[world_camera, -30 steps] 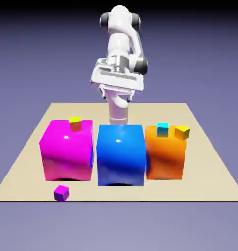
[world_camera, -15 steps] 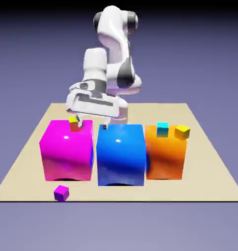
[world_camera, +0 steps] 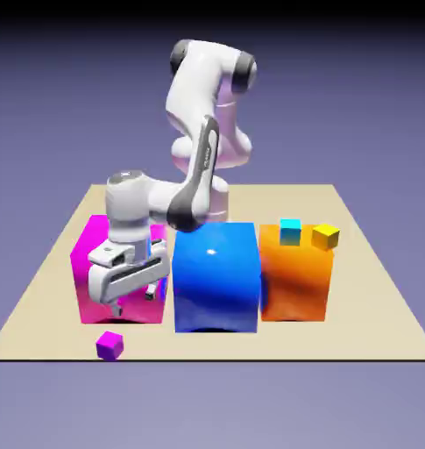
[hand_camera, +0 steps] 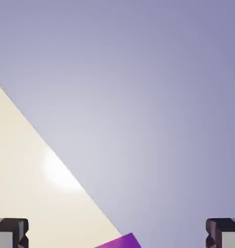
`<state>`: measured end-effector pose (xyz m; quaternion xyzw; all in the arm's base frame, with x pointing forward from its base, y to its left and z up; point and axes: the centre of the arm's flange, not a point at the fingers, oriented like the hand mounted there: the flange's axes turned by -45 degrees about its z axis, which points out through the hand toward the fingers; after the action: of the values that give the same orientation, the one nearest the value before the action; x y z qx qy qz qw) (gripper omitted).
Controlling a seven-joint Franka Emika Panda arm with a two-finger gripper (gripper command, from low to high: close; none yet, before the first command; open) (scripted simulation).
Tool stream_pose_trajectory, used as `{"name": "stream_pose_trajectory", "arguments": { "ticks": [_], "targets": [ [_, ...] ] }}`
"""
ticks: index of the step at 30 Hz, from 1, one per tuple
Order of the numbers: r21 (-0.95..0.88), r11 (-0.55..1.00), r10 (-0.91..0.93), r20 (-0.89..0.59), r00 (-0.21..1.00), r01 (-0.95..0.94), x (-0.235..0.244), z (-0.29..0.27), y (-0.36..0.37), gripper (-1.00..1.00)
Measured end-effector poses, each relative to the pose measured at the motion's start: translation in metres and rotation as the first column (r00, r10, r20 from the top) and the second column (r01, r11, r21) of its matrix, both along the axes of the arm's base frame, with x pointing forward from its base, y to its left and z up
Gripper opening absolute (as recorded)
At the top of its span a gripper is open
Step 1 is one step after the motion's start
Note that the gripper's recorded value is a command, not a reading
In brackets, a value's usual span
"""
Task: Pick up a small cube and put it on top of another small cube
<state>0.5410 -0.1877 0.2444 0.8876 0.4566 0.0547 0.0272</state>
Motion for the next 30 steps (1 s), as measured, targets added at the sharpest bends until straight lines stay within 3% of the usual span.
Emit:
{"name": "stream_pose_trajectory", "arguments": {
  "ticks": [10, 13, 16, 17, 19, 23, 30],
  "targets": [
    [-0.078, 0.96, 0.254, -0.161, 0.954, -0.269, 0.003, -0.048, -0.043, 0.0],
    [-0.081, 0.965, 0.232, -0.178, 0.956, -0.249, -0.005, -0.054, -0.045, 0.0],
    [-0.083, 0.965, 0.233, -0.177, 0.956, -0.25, -0.005, -0.109, -0.048, 0.0],
    [-0.081, 0.965, 0.232, -0.178, 0.956, -0.249, -0.007, -0.124, -0.049, -1.0],
    [-0.081, 0.965, 0.232, -0.178, 0.956, -0.249, -0.007, -0.124, -0.049, -1.0],
    [-0.069, 0.966, 0.234, -0.184, 0.955, -0.25, -0.005, -0.056, -0.04, -1.0],
    [0.116, 0.984, 0.153, -0.165, 0.974, -0.135, -0.007, -0.026, -0.012, -1.0]
  ]
}}
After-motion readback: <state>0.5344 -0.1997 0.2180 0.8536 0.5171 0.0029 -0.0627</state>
